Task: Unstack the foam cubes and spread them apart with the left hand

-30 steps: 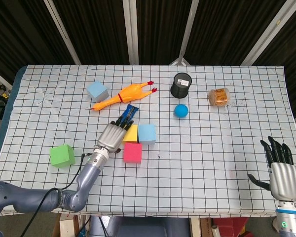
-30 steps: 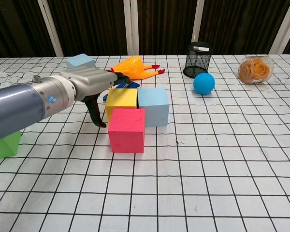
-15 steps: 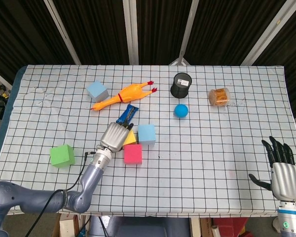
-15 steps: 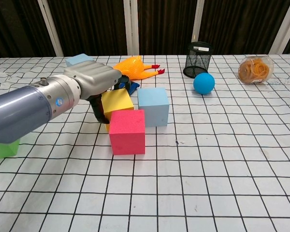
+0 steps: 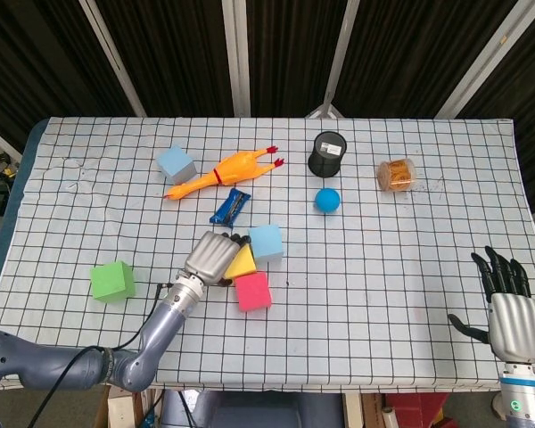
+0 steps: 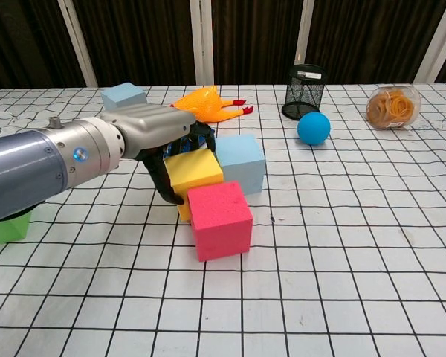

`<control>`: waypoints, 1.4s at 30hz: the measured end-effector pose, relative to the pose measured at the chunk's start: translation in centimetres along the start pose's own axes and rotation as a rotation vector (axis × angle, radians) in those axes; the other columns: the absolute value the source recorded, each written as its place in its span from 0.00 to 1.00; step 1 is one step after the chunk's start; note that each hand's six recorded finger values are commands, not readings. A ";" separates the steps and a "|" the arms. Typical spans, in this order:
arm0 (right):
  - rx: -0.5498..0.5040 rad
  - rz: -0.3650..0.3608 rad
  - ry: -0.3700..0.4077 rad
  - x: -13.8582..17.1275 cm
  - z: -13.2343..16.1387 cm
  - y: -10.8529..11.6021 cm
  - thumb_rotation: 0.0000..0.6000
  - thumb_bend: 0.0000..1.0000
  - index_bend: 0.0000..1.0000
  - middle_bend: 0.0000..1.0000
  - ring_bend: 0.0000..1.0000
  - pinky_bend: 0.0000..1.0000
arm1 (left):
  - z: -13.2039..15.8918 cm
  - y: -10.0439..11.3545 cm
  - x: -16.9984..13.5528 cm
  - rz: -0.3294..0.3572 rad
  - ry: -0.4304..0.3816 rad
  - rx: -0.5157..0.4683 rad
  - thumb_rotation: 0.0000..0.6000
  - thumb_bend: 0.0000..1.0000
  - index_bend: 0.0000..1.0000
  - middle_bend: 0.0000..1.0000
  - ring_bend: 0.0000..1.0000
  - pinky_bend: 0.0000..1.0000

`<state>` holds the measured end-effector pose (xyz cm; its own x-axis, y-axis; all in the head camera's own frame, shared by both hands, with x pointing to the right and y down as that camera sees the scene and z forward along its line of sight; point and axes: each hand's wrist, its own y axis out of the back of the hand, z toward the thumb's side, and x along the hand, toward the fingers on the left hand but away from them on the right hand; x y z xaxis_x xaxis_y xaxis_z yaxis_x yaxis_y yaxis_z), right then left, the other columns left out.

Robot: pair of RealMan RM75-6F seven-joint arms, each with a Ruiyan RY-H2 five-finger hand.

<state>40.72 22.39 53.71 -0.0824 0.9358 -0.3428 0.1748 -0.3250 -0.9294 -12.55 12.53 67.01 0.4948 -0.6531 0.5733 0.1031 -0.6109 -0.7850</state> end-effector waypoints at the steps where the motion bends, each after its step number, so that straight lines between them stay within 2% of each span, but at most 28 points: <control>1: 0.001 0.000 0.000 0.0 0.0 0.0 1.00 0.04 0.11 0.00 0.06 0.00 | 0.3 -0.1 -0.2 -0.014 -0.018 -0.013 1.00 0.37 0.27 0.41 0.52 0.63; 7: 0.002 0.002 -0.003 -0.1 -0.1 -0.1 1.00 0.04 0.11 0.00 0.06 0.00 | 2.3 -0.2 -1.4 -0.087 -0.096 -0.113 1.00 0.37 0.27 0.40 0.52 0.63; 12: 0.003 0.001 -0.004 0.0 -0.1 -0.1 1.00 0.04 0.11 0.00 0.06 0.00 | 3.3 1.2 -2.1 -0.092 -0.136 -0.184 1.00 0.37 0.27 0.40 0.52 0.63; 15: 0.000 0.002 -0.004 0.0 -0.1 -0.1 1.00 0.04 0.11 0.00 0.06 0.00 | 2.5 2.1 -2.3 -0.062 -0.121 -0.149 1.00 0.37 0.27 0.40 0.52 0.63; 20: -0.001 0.001 -0.004 0.0 0.0 0.0 1.00 0.04 0.11 0.00 0.06 0.00 | -0.4 3.3 -3.2 0.009 -0.040 -0.007 1.00 0.37 0.28 0.41 0.52 0.63; 25: 0.001 0.006 -0.003 0.0 0.0 -0.1 1.00 0.04 0.11 0.00 0.06 0.00 | -4.4 3.6 -4.6 0.026 0.029 0.112 1.00 0.34 0.28 0.39 0.51 0.62; 28: 0.003 0.008 0.000 0.0 0.2 -0.2 1.00 0.04 0.11 0.00 0.06 0.00 | -6.1 3.6 -5.1 0.039 0.042 0.158 1.00 0.32 0.28 0.39 0.51 0.61; 34: -0.003 0.012 0.009 0.1 0.5 -0.3 1.00 0.04 0.11 0.00 0.06 0.00 | -8.3 3.6 -5.2 0.076 0.051 0.231 1.00 0.20 0.26 0.31 0.42 0.58; 42: -0.004 0.014 0.009 0.0 0.4 -0.4 1.00 0.04 0.11 0.00 0.06 0.00 | -8.9 3.3 -4.5 0.088 0.067 0.239 1.00 0.09 0.20 0.20 0.26 0.50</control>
<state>40.30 22.45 54.01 -0.0708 0.9326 -0.3540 0.1798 -0.3372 -0.9241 -22.10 9.44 63.95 0.4538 -0.7320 0.5081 0.2673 -0.4321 -0.8613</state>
